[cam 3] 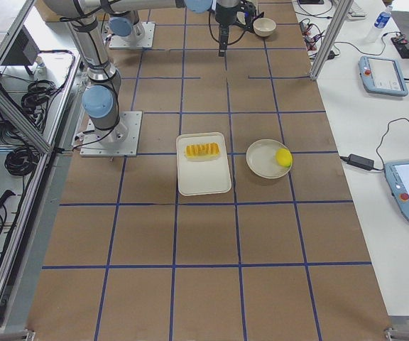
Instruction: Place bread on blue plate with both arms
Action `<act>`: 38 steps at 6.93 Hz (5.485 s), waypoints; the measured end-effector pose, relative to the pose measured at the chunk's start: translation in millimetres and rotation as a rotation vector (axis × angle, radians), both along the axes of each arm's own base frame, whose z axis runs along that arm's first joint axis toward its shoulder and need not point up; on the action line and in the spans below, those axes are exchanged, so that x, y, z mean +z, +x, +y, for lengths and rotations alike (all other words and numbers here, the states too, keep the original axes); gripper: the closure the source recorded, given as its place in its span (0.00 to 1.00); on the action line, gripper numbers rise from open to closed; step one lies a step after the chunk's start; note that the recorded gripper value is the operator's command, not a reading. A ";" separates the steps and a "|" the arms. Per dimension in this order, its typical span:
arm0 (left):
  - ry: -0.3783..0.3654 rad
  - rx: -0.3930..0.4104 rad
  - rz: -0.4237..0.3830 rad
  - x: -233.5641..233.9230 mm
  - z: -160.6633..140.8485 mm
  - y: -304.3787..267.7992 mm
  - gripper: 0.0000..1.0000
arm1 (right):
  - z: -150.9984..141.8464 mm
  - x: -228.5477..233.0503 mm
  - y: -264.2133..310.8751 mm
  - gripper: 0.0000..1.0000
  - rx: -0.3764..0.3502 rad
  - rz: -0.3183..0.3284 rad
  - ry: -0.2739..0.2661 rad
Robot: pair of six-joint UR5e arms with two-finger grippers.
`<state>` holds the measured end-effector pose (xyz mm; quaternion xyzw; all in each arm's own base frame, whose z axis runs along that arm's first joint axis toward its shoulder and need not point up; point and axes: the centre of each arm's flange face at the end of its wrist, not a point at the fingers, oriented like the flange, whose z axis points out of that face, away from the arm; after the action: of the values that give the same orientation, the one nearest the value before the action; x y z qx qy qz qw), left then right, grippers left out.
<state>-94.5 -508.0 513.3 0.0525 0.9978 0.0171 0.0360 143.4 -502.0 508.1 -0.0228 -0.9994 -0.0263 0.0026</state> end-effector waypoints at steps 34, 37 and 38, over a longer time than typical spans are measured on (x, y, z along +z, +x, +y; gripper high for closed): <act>0.173 -0.140 0.493 -33.4 -15.0 327.5 0.87 | 57.0 -276.0 -269.9 0.91 0.171 0.008 0.024; 0.205 -0.145 0.472 -30.9 -29.8 145.3 0.87 | 32.2 -169.1 -278.2 0.90 0.136 0.037 -0.028; 0.210 -0.167 0.471 -53.8 -34.7 100.4 0.87 | 26.6 -135.9 -274.4 0.90 0.103 0.046 -0.042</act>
<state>5.9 -542.8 459.5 0.1404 0.9637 0.1048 -0.2017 -131.1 -475.4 372.2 0.0282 -0.9992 -0.0047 0.0264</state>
